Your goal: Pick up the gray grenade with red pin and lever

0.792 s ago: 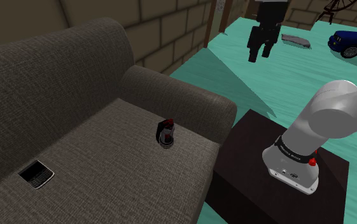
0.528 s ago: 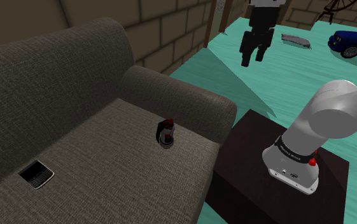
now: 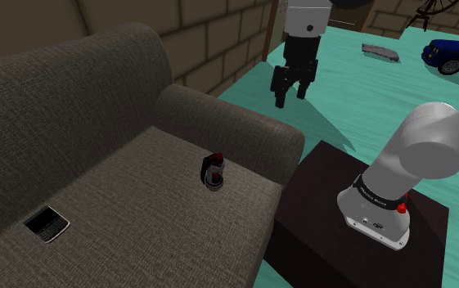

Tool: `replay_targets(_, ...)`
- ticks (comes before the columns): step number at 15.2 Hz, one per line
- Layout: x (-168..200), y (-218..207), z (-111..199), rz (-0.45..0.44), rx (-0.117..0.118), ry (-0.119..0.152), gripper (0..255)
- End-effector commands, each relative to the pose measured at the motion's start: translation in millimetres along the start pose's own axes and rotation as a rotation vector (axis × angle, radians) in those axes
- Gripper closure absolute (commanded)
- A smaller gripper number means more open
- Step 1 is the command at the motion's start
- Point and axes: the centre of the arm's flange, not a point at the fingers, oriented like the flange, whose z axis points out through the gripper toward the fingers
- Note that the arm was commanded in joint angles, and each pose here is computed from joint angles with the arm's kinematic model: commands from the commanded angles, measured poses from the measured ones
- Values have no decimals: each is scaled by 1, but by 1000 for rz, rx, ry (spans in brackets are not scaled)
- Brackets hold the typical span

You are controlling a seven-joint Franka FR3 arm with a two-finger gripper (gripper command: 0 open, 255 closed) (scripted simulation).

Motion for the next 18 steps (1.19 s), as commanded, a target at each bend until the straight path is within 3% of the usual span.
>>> replay_targets(1,7,-21,15,4,-1,9,0)
replay_targets(18,82,-203,122,33,-23,67,0)
